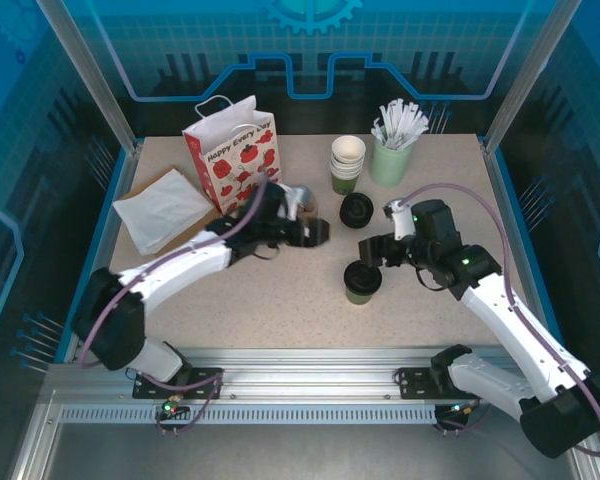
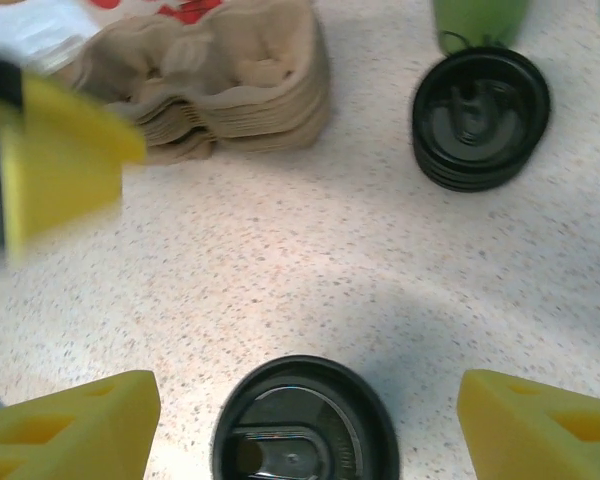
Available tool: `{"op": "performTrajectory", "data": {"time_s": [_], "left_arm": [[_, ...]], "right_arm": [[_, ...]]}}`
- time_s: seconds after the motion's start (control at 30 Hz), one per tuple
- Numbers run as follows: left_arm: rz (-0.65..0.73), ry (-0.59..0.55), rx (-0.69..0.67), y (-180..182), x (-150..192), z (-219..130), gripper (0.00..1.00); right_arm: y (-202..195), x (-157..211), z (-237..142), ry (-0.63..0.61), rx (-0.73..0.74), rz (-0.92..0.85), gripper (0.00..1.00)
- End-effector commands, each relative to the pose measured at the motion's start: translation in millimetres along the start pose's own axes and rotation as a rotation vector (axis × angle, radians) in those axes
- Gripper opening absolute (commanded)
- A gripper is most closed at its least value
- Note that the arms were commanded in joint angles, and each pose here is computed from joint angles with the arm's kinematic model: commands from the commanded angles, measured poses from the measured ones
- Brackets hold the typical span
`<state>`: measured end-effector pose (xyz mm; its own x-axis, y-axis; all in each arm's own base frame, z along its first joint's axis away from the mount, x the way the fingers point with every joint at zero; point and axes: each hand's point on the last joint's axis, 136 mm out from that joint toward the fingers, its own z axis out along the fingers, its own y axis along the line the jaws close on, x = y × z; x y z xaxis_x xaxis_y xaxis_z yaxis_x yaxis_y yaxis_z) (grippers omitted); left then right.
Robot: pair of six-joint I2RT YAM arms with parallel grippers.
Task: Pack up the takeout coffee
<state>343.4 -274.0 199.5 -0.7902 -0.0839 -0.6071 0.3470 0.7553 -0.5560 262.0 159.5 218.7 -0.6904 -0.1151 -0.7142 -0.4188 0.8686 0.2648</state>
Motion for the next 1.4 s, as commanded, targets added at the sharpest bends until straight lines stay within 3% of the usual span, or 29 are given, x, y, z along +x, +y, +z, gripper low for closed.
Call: {"op": "performTrajectory", "data": {"time_s": [0.0,0.17,0.4,0.6,0.87,1.37], "left_arm": [[0.050,-0.004,-0.284,67,-11,-14,0.76],[0.103,0.022,-0.508,105,-31,-9,0.74],[0.070,0.045,-0.659,137,-43,8,0.69],[0.028,0.071,-0.665,145,-40,29,0.69],[0.006,0.072,-0.695,154,-40,37,0.59],[0.004,0.076,-0.694,157,-42,44,0.51]], "right_arm": [[10,-24,-1,-0.069,0.027,-0.081,0.79],[20,-25,15,-0.035,0.005,-0.091,0.79],[21,-16,25,-0.007,0.007,-0.099,0.79],[18,-11,29,0.004,0.014,-0.099,0.80],[17,-5,33,0.021,0.013,-0.099,0.80],[17,0,34,0.032,0.009,-0.091,0.80]]}}
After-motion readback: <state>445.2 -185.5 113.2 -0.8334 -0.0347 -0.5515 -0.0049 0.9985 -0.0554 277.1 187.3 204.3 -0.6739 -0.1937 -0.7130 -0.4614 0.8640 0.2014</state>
